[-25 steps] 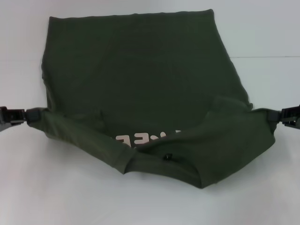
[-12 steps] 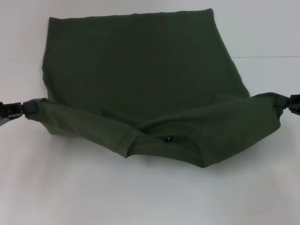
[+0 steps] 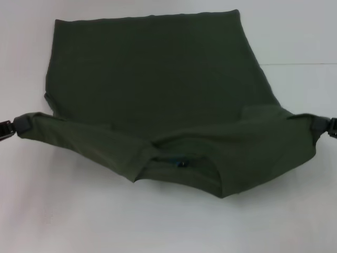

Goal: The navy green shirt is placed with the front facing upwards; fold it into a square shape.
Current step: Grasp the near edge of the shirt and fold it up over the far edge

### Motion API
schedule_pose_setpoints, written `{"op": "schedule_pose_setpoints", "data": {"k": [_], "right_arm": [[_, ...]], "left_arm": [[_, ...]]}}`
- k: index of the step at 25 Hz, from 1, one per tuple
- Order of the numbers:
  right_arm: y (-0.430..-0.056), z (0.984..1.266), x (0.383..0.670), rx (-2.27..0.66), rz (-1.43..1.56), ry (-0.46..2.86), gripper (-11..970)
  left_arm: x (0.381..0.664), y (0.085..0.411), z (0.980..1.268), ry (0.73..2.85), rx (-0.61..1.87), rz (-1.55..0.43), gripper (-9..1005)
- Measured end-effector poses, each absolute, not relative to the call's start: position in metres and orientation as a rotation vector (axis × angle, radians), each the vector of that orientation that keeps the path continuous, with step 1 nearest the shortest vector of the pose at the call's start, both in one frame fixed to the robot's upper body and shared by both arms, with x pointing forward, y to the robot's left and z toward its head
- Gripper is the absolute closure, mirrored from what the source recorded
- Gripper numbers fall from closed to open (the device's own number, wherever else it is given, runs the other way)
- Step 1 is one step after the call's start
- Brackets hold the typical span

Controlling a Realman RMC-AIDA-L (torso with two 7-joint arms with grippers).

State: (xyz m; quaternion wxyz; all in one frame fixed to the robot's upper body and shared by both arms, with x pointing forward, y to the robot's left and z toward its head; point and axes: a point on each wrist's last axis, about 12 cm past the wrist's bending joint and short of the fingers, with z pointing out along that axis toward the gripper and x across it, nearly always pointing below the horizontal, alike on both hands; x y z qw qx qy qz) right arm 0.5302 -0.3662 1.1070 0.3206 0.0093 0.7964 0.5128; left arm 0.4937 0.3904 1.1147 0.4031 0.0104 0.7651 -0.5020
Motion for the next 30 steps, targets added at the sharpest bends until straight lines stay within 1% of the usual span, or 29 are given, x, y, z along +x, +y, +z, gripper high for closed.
{"op": "schedule_pose_setpoints", "data": {"k": [10,20,26,30], "right_arm": [[-0.362,1.102,0.502,-0.13,1.432,2.06,943],[-0.364,1.099,0.472,-0.271,1.503,2.014,943],[-0.359,1.092,0.462,-0.368,1.523,2.056,943],[-0.353,1.088,0.46,-0.42,1.544,2.094,943]], "left_arm": [[0.459,0.399,1.107,1.883,0.009,-1.323,950],[0.422,0.405,1.098,1.886,-0.008,-1.364,950],[0.404,0.405,1.096,1.905,0.006,-1.405,949],[0.397,0.406,1.092,1.967,-0.003,-1.429,949]]}}
